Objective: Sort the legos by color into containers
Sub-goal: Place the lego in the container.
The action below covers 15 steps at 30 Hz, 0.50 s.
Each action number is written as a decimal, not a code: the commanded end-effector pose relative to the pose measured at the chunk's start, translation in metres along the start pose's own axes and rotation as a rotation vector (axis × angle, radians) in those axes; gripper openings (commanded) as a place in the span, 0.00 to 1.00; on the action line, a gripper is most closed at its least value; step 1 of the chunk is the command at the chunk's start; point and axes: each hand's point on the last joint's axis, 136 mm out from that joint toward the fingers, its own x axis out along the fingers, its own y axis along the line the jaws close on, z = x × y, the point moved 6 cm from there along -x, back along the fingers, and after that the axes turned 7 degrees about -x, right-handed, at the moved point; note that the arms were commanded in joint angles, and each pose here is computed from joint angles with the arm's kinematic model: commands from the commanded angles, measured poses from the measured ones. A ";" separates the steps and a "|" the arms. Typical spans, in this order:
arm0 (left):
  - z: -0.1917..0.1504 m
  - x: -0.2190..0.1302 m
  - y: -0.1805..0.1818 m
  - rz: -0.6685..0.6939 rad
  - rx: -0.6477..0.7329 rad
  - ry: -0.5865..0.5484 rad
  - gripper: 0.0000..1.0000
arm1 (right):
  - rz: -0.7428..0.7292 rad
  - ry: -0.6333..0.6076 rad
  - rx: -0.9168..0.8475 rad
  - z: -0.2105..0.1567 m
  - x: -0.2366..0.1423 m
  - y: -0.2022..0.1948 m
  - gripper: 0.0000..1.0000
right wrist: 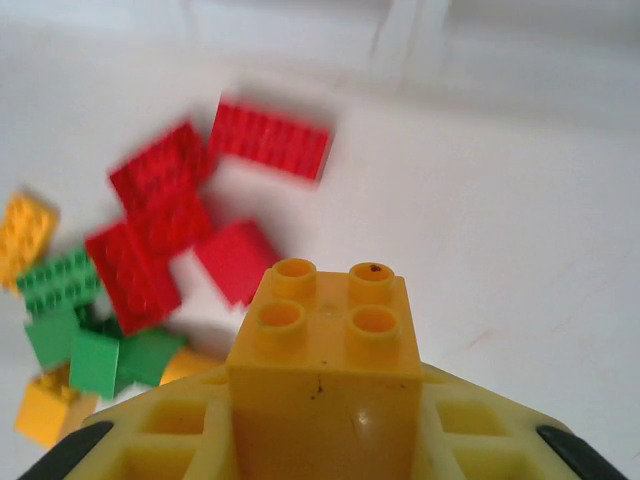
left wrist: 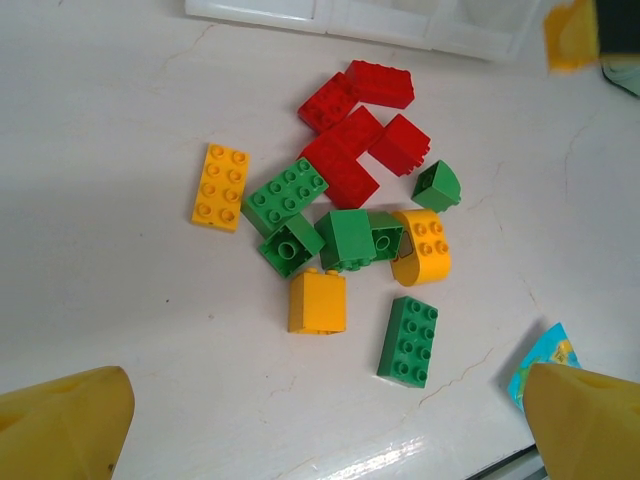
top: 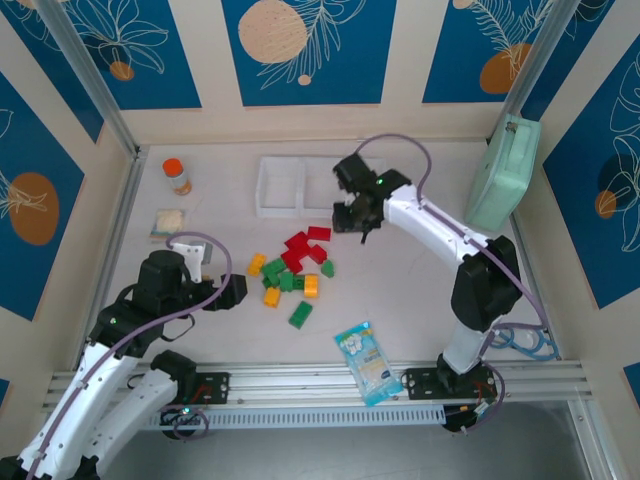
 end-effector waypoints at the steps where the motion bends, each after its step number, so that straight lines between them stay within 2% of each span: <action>1: -0.003 0.000 -0.003 -0.035 0.035 -0.001 0.99 | -0.042 0.029 -0.023 0.028 0.016 -0.033 0.25; 9: -0.004 0.001 -0.003 -0.038 0.028 0.012 1.00 | -0.034 0.022 -0.007 0.091 0.070 -0.071 0.24; 15: -0.004 0.003 -0.003 -0.029 0.020 0.027 0.99 | -0.056 0.041 -0.011 0.110 0.100 -0.079 0.24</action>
